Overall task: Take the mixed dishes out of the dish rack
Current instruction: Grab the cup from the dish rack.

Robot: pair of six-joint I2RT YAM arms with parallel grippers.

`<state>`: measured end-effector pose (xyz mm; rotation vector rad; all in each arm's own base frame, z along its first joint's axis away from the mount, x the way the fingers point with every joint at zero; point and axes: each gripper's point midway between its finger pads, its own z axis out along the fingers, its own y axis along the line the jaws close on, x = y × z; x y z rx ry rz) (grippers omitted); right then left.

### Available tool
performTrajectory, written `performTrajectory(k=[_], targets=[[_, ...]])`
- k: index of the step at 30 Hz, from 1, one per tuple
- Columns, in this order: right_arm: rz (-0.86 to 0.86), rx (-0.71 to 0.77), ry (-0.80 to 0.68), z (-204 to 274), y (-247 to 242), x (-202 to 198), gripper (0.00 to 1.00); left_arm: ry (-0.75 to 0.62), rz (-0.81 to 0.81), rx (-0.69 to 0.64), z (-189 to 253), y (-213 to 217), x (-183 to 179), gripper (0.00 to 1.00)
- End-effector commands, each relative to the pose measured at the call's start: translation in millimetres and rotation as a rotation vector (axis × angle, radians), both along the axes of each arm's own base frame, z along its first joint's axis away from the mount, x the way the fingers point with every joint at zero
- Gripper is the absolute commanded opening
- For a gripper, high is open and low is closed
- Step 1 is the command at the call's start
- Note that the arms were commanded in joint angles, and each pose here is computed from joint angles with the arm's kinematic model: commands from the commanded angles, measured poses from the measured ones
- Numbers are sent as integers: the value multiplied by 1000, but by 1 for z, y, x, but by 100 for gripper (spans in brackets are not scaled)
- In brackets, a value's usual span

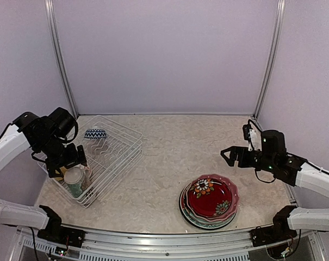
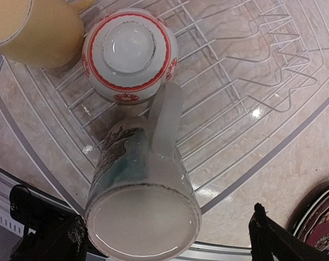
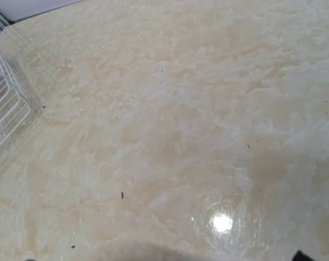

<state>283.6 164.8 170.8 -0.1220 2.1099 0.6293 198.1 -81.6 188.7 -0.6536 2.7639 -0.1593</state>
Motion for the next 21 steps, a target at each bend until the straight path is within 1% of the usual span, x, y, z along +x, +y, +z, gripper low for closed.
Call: performTrajectory(k=[1, 6, 12, 21], targets=[[-21, 19, -21, 12, -5, 1, 100, 220, 43, 80, -28, 21, -45, 99], [-13, 27, -21, 11, -2, 2, 100, 214, 51, 65, -34, 19, -46, 99], [2, 38, -7, 8, 3, 5, 100, 242, 43, 49, -46, 12, -42, 99], [-8, 35, -4, 4, 1, 3, 100, 277, 33, 67, -58, 8, -36, 90]])
